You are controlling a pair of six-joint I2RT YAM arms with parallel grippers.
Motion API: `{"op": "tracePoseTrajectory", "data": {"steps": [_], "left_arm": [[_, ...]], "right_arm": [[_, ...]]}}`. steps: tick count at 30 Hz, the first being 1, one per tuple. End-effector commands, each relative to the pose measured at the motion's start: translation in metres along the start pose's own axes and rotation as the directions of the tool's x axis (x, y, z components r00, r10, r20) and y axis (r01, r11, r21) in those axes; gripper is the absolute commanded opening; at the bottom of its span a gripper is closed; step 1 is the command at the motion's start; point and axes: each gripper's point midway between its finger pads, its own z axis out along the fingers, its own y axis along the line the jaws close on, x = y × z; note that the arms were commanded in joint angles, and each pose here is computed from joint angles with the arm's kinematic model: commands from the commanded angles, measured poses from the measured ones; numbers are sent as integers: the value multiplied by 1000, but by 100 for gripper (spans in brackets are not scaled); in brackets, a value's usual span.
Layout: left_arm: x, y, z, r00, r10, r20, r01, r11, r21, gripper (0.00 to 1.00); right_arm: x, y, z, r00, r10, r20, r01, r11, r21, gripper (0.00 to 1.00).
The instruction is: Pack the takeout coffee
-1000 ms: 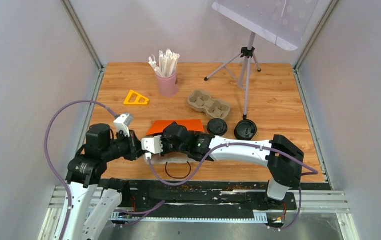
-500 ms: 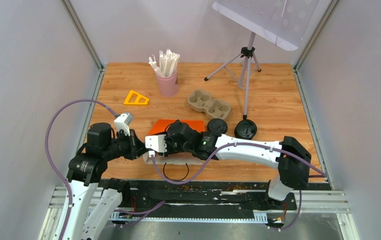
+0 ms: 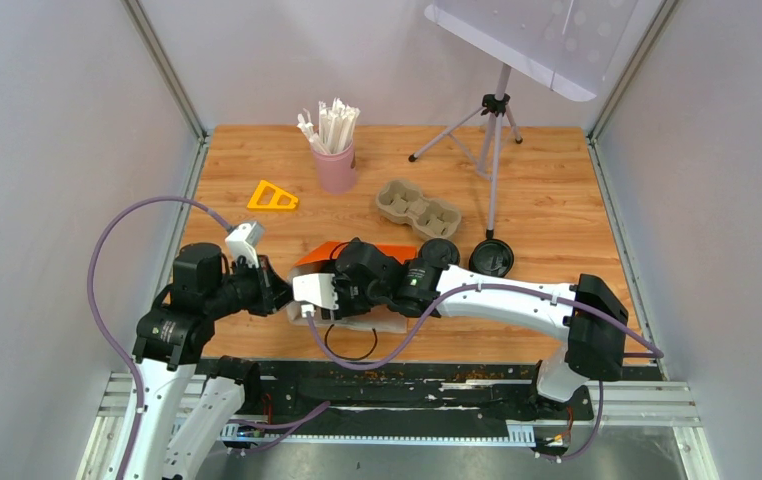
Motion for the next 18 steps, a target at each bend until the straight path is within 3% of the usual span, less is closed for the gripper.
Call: {"op": "tracePoseTrajectory", "data": {"steps": [1,18], "left_arm": [[-19,-9,-5,998,3,68,-4,1000,14,0],[-23,0,-22,993,-17,118,27,996,-85,0]], "right_arm": [[-30,1,-17,996,-5,89,8,999,-36,34],[-31,33,-10,994,-90,69,101,977,-186,33]]}}
